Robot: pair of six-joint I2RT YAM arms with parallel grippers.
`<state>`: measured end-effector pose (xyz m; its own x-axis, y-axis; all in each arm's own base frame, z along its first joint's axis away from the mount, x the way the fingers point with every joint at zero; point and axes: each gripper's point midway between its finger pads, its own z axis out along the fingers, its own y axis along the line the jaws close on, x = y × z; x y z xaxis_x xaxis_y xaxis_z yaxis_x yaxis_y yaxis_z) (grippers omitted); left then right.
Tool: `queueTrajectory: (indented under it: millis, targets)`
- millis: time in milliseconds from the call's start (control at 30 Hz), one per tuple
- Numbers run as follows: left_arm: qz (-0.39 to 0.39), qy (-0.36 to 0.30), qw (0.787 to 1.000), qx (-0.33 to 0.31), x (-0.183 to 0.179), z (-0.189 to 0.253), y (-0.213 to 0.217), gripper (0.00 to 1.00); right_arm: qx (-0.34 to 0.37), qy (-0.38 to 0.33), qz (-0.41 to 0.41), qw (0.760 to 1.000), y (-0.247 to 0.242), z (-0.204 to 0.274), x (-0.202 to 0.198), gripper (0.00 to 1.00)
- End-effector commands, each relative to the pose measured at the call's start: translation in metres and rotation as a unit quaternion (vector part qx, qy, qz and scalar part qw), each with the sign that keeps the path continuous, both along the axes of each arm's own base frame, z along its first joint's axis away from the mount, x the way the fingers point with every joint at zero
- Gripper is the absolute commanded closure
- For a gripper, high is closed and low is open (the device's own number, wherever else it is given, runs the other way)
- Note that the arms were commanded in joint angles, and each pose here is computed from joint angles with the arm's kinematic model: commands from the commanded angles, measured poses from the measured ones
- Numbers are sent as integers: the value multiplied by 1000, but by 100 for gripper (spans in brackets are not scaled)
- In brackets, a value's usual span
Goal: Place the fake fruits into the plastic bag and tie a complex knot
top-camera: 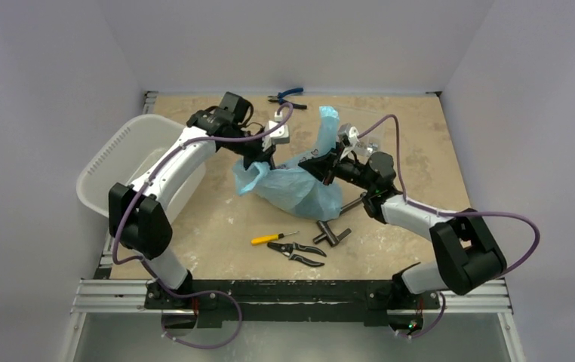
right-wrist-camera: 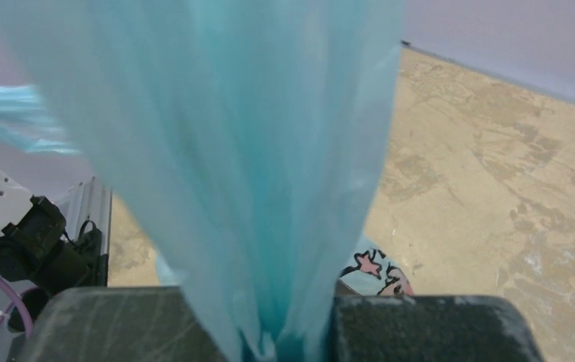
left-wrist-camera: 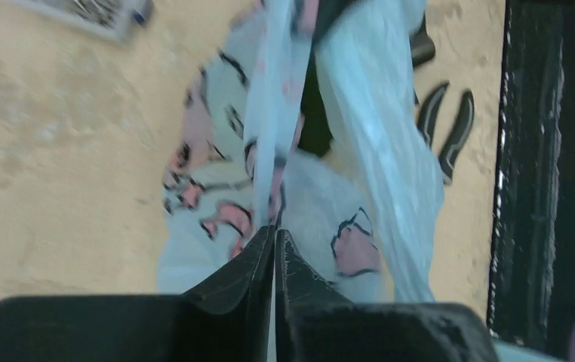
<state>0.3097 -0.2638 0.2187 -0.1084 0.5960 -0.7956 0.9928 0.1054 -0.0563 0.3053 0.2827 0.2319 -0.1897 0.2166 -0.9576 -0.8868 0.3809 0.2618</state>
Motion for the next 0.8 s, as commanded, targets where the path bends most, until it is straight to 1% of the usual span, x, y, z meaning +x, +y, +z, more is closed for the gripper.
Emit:
queueTrajectory:
  millis: [0, 100, 167, 233, 267, 300, 333, 367, 400, 433, 533, 633, 767]
  targets:
    - [-61, -12, 998, 32, -34, -32, 29, 100, 30, 40, -19, 999, -14, 14, -3, 100]
    - [-53, -1, 999, 12, -37, -32, 24, 100, 35, 59, -23, 997, -17, 9, -6, 100]
    - [-48, 11, 999, -1, -37, -25, 18, 100, 40, 66, -21, 997, -16, 8, -7, 100]
    - [-37, 8, 999, -16, -34, -15, 14, 100, 44, 64, -20, 997, -16, 12, -7, 100]
    - [-34, 0, 999, -21, -31, -11, 13, 100, 46, 64, -21, 997, -16, 15, -7, 93]
    - [-35, -7, 999, -24, -30, -9, 12, 100, 50, 67, -19, 996, -15, 17, -7, 75]
    - [-37, -10, 999, -24, -30, -8, 10, 100, 56, 70, -16, 996, -14, 21, -6, 53]
    - [-38, -12, 999, -24, -30, -7, 10, 100, 63, 73, -13, 995, -13, 26, -5, 43]
    - [-38, -9, 999, -23, -30, -8, 9, 100, 71, 76, -13, 994, -12, 30, -4, 37]
    - [-39, -7, 999, -22, -31, -9, 9, 100, 79, 79, -17, 994, -11, 33, -2, 33]
    - [-43, -11, 999, -23, -32, -10, 7, 100, 98, 84, -32, 991, -10, 42, 7, 29]
    - [-72, -22, 997, -21, -44, -12, 2, 100, 116, 98, -67, 986, -10, 41, 22, 31]
    - [-108, -35, 993, -5, -60, -27, -1, 100, 122, 130, -112, 978, -7, 25, 42, 36]
